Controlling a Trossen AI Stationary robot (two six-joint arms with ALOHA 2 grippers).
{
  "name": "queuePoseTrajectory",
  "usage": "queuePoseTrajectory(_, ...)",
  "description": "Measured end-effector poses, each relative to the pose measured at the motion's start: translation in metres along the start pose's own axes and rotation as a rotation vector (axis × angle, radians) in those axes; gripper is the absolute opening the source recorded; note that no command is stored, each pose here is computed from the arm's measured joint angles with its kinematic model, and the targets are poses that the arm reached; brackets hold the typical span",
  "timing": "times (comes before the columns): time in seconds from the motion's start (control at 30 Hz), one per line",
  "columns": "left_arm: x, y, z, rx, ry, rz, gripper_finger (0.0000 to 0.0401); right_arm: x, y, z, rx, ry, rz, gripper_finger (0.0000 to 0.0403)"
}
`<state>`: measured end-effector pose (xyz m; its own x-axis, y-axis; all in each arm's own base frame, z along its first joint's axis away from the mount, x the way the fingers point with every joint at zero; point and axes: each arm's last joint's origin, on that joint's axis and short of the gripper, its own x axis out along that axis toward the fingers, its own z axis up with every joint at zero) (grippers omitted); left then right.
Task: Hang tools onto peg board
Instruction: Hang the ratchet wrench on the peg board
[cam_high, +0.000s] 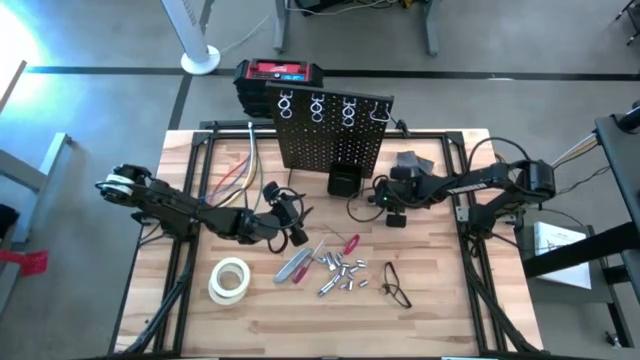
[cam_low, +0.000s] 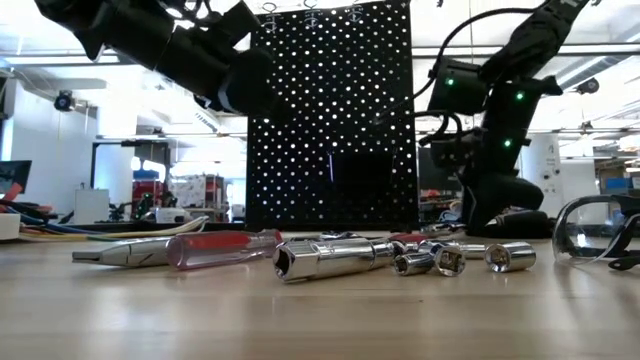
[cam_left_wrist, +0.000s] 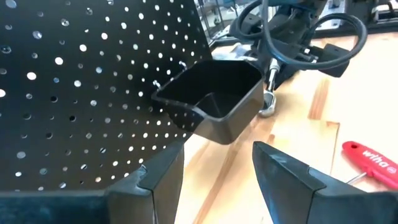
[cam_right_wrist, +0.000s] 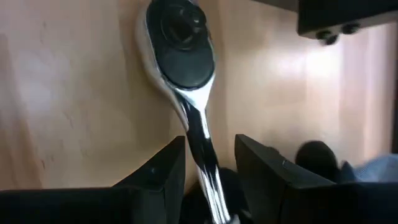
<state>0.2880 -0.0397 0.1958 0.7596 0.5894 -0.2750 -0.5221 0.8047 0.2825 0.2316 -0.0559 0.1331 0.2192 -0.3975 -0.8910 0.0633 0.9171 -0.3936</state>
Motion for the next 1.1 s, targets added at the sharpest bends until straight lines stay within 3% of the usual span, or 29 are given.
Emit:
queuePoseTrajectory(0.2,0.000,0.000,0.000,0.018,0.004,0.004,0.0182,0.006,0.002,0.001,0.021,0.010,0.019,0.0105)
queuePoseTrajectory(0.4,0.001,0.001,0.000,0.011,0.000,0.008,0.0182,0.010,0.004,0.000,0.041,0.027,0.025,0.0025)
queuePoseTrajectory(0.63,0.002,0.000,0.009,-0.012,-0.015,0.007,0.0182,-0.001,0.003,0.000,0.151,-0.016,-0.005,0.0023)
queuePoseTrajectory(0.9,0.002,0.000,0.016,-0.034,-0.035,0.006,0.0182,-0.074,-0.004,0.001,0.413,-0.376,-0.027,0.0023)
queuePoseTrajectory(1.1,0.000,0.002,0.036,-0.223,-0.189,-0.026,0.0182,-0.120,0.010,-0.008,0.476,-0.609,-0.247,0.0023)
